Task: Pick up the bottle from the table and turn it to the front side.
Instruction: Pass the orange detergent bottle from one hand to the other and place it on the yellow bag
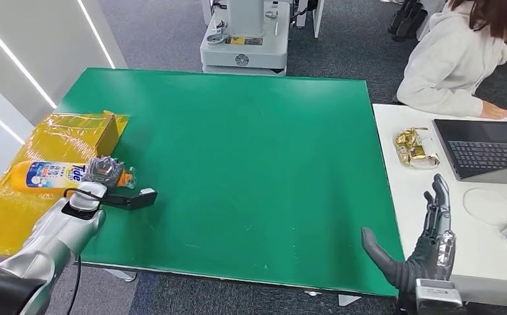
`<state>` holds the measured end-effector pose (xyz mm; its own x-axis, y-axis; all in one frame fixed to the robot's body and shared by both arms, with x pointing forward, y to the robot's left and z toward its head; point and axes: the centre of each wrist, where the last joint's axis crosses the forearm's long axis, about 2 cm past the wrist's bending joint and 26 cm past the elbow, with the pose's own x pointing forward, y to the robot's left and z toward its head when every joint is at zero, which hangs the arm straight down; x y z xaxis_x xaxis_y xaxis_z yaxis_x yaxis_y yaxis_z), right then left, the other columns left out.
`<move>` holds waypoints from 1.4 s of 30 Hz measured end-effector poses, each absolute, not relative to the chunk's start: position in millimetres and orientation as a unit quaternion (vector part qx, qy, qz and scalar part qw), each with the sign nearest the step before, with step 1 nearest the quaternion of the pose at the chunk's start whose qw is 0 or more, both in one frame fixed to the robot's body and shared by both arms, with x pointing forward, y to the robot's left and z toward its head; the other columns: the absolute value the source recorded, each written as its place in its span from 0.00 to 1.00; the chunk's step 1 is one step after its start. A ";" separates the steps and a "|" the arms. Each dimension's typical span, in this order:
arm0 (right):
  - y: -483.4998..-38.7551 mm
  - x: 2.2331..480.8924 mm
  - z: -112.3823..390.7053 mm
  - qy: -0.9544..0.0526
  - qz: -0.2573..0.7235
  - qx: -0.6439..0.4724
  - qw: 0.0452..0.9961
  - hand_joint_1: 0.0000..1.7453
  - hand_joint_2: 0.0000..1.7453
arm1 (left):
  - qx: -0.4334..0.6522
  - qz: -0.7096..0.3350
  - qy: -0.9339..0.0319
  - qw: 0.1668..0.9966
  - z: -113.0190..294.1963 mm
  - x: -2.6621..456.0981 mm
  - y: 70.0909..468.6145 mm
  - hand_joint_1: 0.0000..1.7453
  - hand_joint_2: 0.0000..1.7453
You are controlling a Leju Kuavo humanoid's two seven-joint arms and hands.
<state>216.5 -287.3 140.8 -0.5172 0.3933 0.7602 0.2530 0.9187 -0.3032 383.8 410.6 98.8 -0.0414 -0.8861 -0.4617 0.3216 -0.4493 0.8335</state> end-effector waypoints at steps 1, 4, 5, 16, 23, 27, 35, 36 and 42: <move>-287.5 216.6 140.8 -0.867 0.078 -0.186 0.455 0.00 1.00 | 0.526 -0.669 -0.273 0.448 98.9 383.9 411.0 0.00 1.00; -288.7 217.0 141.1 -0.867 0.079 -0.186 0.455 0.00 1.00 | 0.528 -0.668 -0.283 0.442 99.0 384.2 411.3 0.00 1.00; -289.2 217.3 141.3 -0.867 0.078 -0.186 0.455 0.00 1.00 | 0.528 -0.668 -0.286 0.440 99.0 384.3 411.1 0.00 1.00; -289.0 222.0 144.9 -0.868 0.081 -0.177 0.457 0.00 1.00 | 0.476 -0.652 -0.371 0.459 98.6 386.1 402.4 0.00 1.00; -289.0 222.2 144.7 -0.868 0.082 -0.165 0.462 0.00 1.00 | 0.362 -0.524 -0.562 0.528 81.5 372.6 376.3 0.00 1.00; -289.8 222.6 142.3 -0.868 0.076 -0.155 0.466 0.00 1.00 | 0.287 -0.344 -0.716 0.536 73.1 355.1 343.2 0.00 1.00; -290.2 225.8 136.5 -0.867 0.067 -0.147 0.471 0.00 1.00 | 0.279 -0.148 -0.829 0.462 87.4 332.0 293.9 0.00 1.00; -289.7 226.0 135.8 -0.867 0.067 -0.147 0.471 0.00 1.00 | 0.277 -0.134 -0.836 0.454 89.3 329.6 289.4 0.00 1.00; -286.5 224.6 131.9 -0.867 0.065 -0.136 0.475 0.00 1.00 | 0.229 -0.051 -0.868 0.438 101.2 318.0 264.6 0.00 1.00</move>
